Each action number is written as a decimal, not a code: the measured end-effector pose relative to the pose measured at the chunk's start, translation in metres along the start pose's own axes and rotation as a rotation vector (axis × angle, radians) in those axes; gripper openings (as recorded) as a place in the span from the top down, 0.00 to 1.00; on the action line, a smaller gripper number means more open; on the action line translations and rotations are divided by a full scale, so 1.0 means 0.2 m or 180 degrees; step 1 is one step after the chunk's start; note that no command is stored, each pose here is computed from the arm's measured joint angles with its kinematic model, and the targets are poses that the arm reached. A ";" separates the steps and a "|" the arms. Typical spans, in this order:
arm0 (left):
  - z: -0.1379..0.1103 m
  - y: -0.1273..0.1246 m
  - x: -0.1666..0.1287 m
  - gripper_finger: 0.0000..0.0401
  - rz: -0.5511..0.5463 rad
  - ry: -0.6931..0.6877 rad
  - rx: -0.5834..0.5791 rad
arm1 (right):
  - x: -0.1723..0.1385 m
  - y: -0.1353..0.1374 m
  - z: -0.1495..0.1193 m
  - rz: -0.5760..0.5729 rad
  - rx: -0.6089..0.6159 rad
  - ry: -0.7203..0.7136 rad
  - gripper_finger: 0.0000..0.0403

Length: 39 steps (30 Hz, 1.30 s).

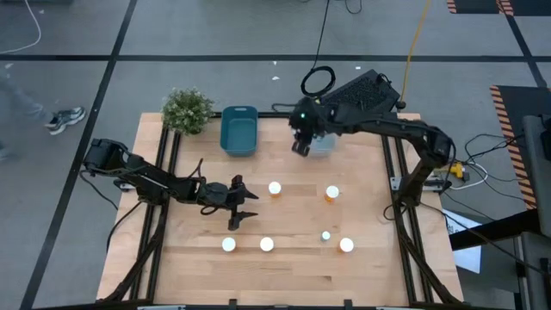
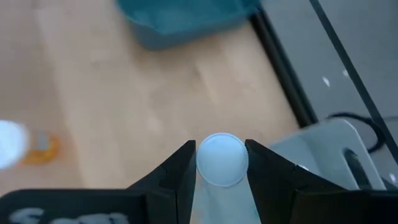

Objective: Pick and place medicine bottles into bin by pill shape (circle, oval)
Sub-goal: Put the blue pill bottle into the gray bin

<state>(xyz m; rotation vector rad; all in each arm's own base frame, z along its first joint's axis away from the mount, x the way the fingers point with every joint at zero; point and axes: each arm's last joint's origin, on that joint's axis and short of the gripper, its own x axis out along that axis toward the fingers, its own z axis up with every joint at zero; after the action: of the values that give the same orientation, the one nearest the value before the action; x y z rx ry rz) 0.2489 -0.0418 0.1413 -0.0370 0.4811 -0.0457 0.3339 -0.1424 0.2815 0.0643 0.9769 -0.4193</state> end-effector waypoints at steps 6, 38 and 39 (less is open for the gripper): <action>0.00 0.00 0.00 0.32 0.0000 0.0000 -0.0001 | 0.10 -0.15 -0.09 -0.0134 0.0201 0.0033 0.70; 0.00 0.02 0.00 0.32 0.0046 -0.0002 -0.0042 | 0.36 -0.19 -0.43 -0.0047 0.0406 0.0024 0.67; 0.00 0.02 0.00 0.32 0.0046 -0.0002 -0.0042 | 0.36 -0.20 -0.43 -0.0053 0.0406 0.0025 0.66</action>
<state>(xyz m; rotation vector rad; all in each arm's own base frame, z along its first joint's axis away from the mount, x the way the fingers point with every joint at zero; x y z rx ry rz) 0.2495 -0.0379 0.1412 -0.0464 0.4812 -0.0285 0.2870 -0.1808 0.1788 0.1733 0.9582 -0.4968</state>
